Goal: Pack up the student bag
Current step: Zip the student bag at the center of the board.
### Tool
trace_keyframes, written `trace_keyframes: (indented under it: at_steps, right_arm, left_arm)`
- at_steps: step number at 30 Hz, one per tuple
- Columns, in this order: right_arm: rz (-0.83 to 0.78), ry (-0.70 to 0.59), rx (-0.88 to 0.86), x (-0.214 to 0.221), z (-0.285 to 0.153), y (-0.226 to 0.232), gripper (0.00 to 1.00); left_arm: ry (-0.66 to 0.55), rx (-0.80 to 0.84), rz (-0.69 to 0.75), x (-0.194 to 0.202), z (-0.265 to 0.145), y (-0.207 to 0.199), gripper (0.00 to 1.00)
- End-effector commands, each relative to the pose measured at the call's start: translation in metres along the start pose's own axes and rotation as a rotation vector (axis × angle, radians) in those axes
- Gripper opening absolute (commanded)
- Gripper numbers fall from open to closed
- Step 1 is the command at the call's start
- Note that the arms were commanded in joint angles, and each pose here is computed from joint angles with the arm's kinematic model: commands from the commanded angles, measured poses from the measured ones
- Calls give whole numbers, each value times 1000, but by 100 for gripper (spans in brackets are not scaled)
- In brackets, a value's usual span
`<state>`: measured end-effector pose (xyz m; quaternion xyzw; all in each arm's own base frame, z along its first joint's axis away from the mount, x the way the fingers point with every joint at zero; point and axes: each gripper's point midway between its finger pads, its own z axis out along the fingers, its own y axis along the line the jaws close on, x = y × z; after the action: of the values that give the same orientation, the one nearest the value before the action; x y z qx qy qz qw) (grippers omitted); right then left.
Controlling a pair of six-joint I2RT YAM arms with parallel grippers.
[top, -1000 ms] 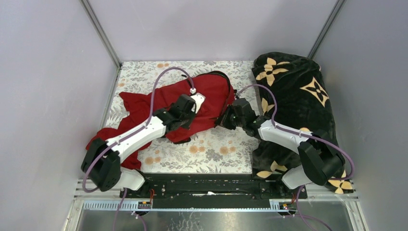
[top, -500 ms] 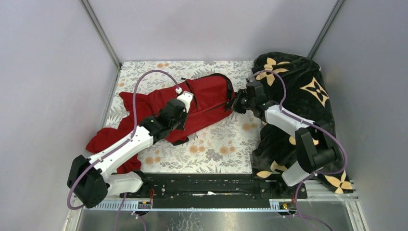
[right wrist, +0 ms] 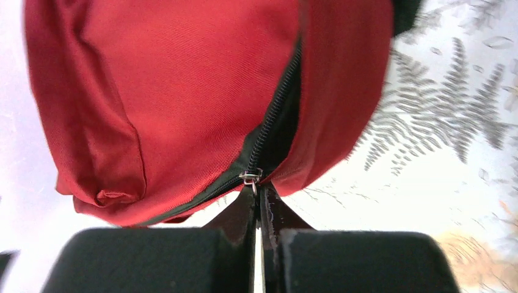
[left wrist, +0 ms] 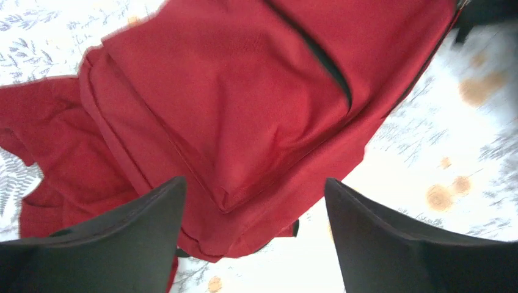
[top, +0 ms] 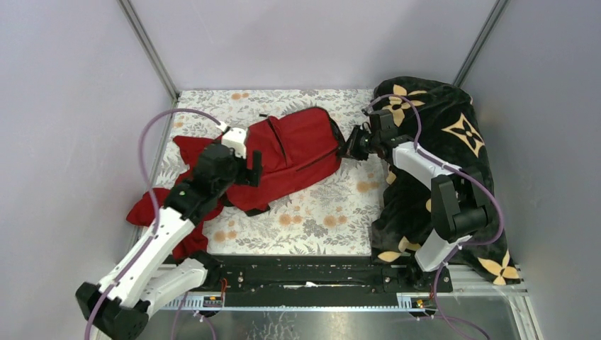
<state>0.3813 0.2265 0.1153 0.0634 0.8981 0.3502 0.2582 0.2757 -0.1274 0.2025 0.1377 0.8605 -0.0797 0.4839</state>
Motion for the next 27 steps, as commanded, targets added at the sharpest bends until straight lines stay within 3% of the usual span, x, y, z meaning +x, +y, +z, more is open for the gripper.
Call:
trace_keyframes:
  at_steps: [1, 7, 10, 12, 14, 22, 25, 27]
  right_arm:
    - [-10, -41, 45, -6, -24, -18, 0]
    - [9, 21, 16, 30, -37, -20, 0]
    - [7, 25, 6, 35, -42, -18, 0]
    - [5, 27, 7, 36, -43, -17, 0]
    - [-7, 28, 16, 35, -45, -18, 0]
    - [2, 46, 38, 38, -39, -26, 0]
    - [6, 51, 38, 39, -37, -26, 0]
    - [9, 49, 47, 38, -38, -28, 0]
  left_arm:
    - [-92, 190, 26, -47, -25, -29, 97]
    - [-53, 383, 177, -53, -5, -119, 97]
    - [-12, 405, 254, -43, 21, -157, 92]
    - [-11, 355, 278, -40, 44, -171, 88]
    - [-61, 239, 293, -34, 81, -174, 93]
    - [-26, 67, 409, -5, 120, -179, 87]
    - [-31, 15, 409, -1, 129, -177, 77]
    - [-35, -52, 419, -2, 135, -168, 54]
